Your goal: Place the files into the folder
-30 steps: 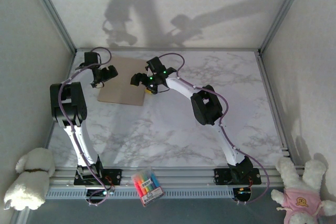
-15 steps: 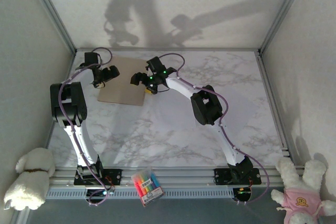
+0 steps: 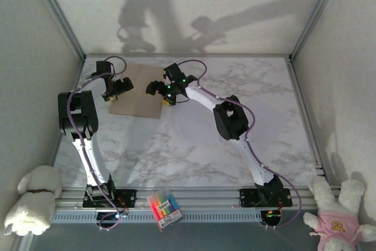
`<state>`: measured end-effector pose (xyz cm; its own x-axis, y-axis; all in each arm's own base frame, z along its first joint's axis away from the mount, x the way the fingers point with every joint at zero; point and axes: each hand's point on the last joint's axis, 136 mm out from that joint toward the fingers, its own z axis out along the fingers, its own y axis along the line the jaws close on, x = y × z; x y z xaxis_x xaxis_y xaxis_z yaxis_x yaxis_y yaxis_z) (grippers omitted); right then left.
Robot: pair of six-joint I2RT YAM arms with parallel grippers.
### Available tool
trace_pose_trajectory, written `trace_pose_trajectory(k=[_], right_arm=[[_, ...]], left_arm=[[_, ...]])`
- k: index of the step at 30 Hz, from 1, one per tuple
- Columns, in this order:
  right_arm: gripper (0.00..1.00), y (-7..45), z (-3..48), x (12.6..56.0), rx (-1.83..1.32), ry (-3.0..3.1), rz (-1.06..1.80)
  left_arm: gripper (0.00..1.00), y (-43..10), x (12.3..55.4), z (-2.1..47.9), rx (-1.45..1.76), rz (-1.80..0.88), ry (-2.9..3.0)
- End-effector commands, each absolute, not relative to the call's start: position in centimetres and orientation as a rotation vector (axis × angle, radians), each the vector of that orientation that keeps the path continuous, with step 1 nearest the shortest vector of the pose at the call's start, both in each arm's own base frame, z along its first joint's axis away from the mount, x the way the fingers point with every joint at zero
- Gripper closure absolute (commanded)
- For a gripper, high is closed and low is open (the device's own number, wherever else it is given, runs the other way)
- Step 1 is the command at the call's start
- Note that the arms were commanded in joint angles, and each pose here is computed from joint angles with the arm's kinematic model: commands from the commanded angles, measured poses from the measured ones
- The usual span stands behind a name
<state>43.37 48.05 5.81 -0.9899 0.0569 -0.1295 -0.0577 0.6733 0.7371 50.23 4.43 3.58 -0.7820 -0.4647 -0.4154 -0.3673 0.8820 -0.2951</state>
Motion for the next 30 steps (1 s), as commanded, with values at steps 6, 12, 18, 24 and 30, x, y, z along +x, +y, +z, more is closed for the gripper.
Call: trace_pose_trajectory(k=[6, 12, 18, 24, 30], right_arm=[[0.06, 49.1, 4.7, 42.4, 0.041, 2.798, 1.277], [0.05, 49.8, 5.9, 42.1, 0.103, 2.807, 1.343], [0.05, 50.1, 7.4, 42.2, 0.144, 2.787, 1.397], [0.06, 50.3, 9.4, 42.4, 0.140, 2.748, 1.429], [0.06, 50.1, 10.8, 42.4, 0.148, 2.712, 1.453]], left_arm=[[0.02, 2.0, 49.6, 3.3, -0.571, -0.417, 2.576], [0.03, 1.2, 49.4, 3.9, -0.564, -0.477, 2.560], [0.03, 0.9, 49.4, 4.5, -0.553, -0.498, 2.551], [0.03, 0.9, 49.2, 5.0, -0.549, -0.502, 2.546], [0.03, 0.9, 49.0, 4.9, -0.558, -0.506, 2.551]])
